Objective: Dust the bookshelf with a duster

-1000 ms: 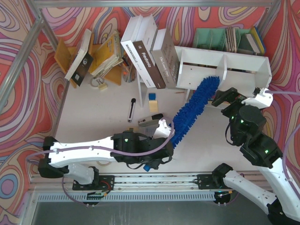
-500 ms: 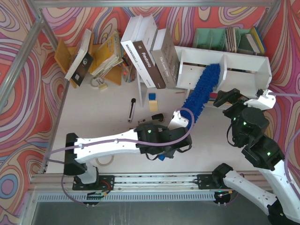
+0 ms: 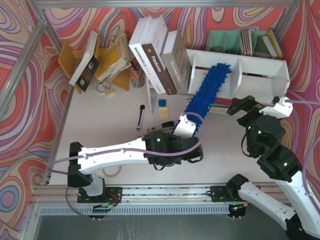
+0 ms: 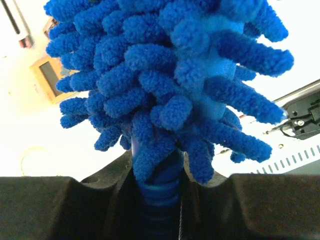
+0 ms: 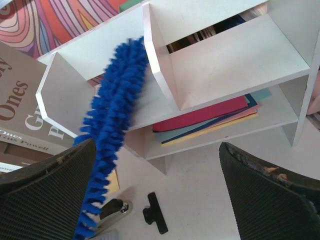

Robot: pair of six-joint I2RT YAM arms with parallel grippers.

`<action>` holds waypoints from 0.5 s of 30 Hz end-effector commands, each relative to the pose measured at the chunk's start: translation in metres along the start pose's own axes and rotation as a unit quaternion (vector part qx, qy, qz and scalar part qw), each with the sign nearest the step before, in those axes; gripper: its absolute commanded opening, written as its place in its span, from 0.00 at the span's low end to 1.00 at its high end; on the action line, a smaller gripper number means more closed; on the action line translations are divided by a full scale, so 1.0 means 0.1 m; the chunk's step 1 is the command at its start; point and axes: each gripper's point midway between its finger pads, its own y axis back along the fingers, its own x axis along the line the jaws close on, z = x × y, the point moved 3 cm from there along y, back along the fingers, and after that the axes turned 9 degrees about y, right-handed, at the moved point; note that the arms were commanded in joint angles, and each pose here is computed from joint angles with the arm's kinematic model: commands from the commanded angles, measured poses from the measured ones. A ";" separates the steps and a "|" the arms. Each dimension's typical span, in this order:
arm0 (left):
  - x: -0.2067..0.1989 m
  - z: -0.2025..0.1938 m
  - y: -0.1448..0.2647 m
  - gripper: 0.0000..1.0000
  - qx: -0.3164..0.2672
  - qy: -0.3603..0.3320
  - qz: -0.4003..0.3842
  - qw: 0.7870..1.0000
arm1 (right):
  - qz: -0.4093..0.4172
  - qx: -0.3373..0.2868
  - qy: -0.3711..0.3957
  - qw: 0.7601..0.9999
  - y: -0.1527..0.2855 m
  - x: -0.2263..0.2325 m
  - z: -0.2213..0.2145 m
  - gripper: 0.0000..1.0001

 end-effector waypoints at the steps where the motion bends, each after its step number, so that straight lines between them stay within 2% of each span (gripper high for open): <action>1: 0.27 0.13 0.24 0.00 -0.081 0.069 0.030 0.994 | -0.008 -0.001 -0.004 1.000 -0.04 0.00 -0.04 0.99; 8: 0.40 -0.07 0.35 0.00 -0.072 0.099 0.041 0.992 | -0.008 0.000 0.000 1.000 -0.07 0.03 -0.05 0.99; 15: 0.40 -0.32 0.23 0.00 -0.028 0.084 0.054 0.995 | -0.005 0.001 -0.003 1.000 -0.07 0.04 -0.06 0.99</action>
